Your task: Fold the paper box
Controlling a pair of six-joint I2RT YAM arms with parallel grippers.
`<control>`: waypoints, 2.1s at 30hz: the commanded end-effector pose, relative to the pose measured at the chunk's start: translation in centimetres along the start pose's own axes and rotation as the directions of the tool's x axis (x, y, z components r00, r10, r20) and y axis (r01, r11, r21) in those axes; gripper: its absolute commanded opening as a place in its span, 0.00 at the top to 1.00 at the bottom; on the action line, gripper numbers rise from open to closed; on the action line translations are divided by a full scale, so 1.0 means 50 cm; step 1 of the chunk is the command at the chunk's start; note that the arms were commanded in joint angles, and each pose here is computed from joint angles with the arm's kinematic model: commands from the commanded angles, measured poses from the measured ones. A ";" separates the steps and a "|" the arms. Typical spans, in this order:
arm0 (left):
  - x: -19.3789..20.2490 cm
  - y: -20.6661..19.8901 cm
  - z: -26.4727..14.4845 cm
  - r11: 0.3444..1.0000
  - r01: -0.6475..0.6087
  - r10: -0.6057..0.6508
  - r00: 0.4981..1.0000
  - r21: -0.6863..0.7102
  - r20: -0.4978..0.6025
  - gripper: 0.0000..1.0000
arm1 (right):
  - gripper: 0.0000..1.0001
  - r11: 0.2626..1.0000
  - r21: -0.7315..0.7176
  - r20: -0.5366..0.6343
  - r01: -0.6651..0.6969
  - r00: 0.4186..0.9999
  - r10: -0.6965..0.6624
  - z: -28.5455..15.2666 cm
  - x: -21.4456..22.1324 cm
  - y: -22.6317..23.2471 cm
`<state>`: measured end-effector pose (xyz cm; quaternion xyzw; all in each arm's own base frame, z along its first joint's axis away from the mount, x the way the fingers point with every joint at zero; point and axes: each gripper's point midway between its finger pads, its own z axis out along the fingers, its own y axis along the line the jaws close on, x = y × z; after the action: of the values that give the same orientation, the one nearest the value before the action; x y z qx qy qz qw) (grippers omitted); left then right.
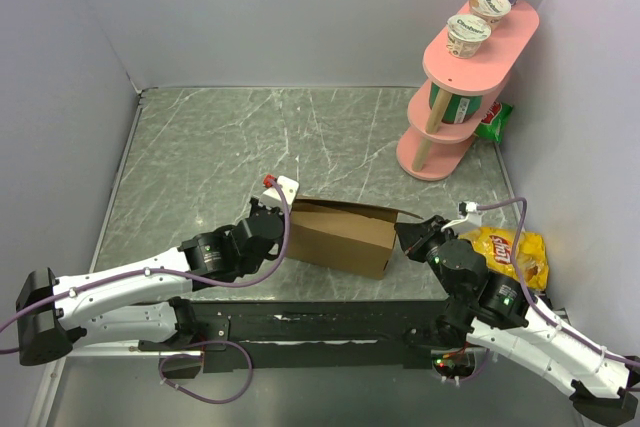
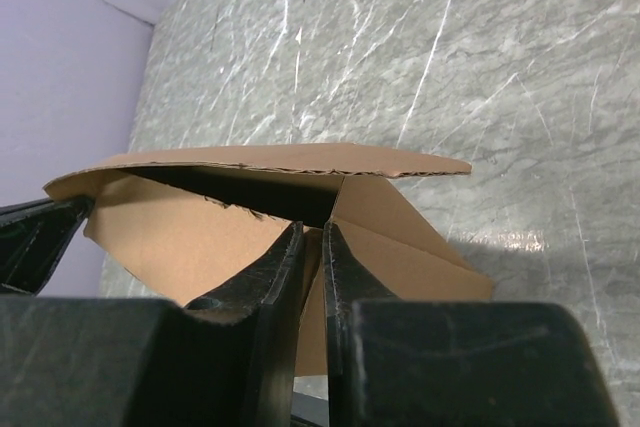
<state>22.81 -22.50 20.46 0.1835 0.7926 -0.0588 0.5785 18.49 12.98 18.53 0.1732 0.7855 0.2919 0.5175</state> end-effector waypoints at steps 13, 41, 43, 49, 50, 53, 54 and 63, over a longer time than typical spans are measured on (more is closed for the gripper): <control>0.078 -0.027 -0.004 0.990 -0.105 0.117 0.984 0.093 -0.135 0.99 | 1.00 0.955 0.210 -0.294 0.209 0.945 -0.142 -0.031 0.130 -0.147; 0.081 -0.037 -0.004 0.988 -0.100 0.117 0.984 0.119 -0.138 0.99 | 1.00 0.879 0.342 -0.455 0.333 0.877 -0.155 -0.100 0.193 -0.206; 0.085 -0.038 -0.004 0.987 -0.104 0.121 0.982 0.120 -0.143 0.99 | 1.00 0.881 0.338 -0.438 0.332 0.884 -0.164 -0.097 0.181 -0.197; 0.093 -0.044 0.000 0.984 -0.119 0.140 0.977 0.129 -0.163 0.99 | 0.54 0.927 0.159 -0.390 0.340 0.884 -0.257 -0.085 0.126 -0.093; 0.096 -0.045 0.001 0.984 -0.123 0.145 0.975 0.130 -0.168 0.99 | 0.49 0.937 0.116 -0.377 0.331 0.887 -0.266 -0.081 0.120 -0.066; 0.094 -0.049 0.001 0.983 -0.126 0.148 0.974 0.135 -0.172 0.99 | 0.30 0.936 0.034 -0.385 0.351 0.869 -0.311 -0.088 0.106 -0.022; 0.094 -0.049 0.002 0.983 -0.127 0.150 0.973 0.135 -0.175 0.99 | 0.27 0.938 0.011 -0.383 0.346 0.868 -0.315 -0.088 0.103 -0.009; 0.107 -0.040 0.008 0.981 -0.150 0.175 0.960 0.123 -0.218 0.99 | 0.19 0.917 -0.057 -0.302 0.395 0.868 -0.393 -0.116 0.010 0.042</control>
<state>23.25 -24.06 20.31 0.2030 0.7991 -0.0572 0.5629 12.74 14.19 17.93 -0.0001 0.8884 0.2071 0.4096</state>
